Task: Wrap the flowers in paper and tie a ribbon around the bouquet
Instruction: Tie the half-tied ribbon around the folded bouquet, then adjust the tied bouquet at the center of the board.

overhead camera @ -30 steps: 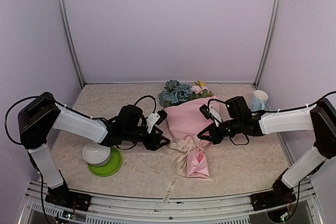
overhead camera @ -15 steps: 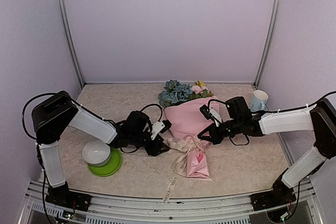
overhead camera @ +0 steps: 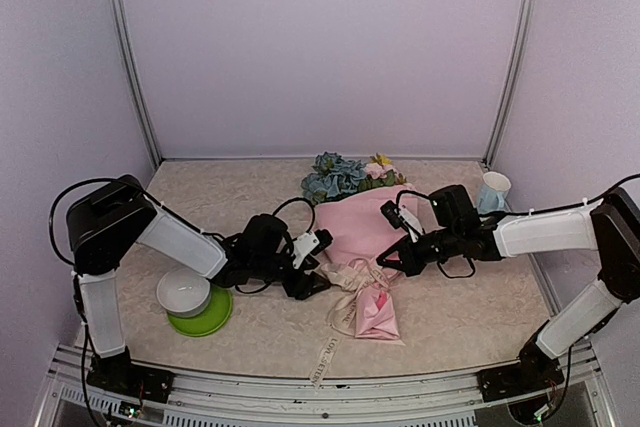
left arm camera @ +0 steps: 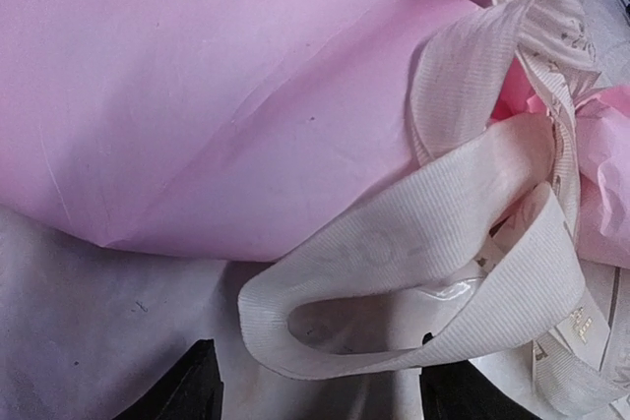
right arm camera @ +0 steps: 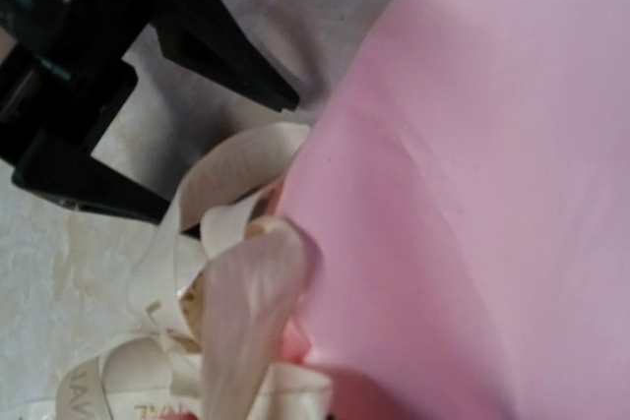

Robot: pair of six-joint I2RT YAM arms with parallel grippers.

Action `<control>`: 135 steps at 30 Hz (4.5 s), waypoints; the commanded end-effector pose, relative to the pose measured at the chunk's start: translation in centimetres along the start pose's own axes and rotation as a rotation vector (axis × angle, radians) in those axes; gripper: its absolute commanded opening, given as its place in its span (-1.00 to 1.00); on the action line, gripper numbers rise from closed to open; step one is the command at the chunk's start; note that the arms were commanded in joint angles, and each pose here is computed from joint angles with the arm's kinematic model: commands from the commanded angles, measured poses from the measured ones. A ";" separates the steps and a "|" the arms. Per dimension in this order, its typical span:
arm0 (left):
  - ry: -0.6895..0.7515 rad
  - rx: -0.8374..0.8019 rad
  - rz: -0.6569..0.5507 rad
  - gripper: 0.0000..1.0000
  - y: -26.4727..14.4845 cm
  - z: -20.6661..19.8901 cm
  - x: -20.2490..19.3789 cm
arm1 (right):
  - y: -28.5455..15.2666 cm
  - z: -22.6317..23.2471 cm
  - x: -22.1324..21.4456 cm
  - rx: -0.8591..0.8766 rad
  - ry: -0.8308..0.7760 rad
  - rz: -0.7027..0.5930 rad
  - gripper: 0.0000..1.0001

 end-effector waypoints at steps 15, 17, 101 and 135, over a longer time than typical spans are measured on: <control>0.027 -0.065 -0.053 -1.00 -1.2 -1.5 0.6 | -2.2 -1.0 0.3 -0.174 0.051 -0.078 -1.00; 0.007 -0.053 -0.018 -1.00 -1.3 -1.5 0.1 | -2.8 -1.5 -0.3 -0.215 0.084 -0.087 -1.00; 0.039 -0.105 0.123 -0.58 -5.0 -10.5 1.6 | -7.7 -5.0 -1.9 -0.371 0.393 -0.194 -0.11; 0.061 0.179 -0.020 -0.02 -4.4 -9.4 -1.1 | -7.4 -3.4 -1.6 -0.263 0.341 -0.198 -0.15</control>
Point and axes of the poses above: each gripper's point midway between its finger pads, its own y axis out along the fingers, its own z axis along the line the jaws close on, x = y × z, the point moved 7 cm from there along -y, back along the fingers, and after that the axes turned 14 degrees about y, right-handed, at the moved point
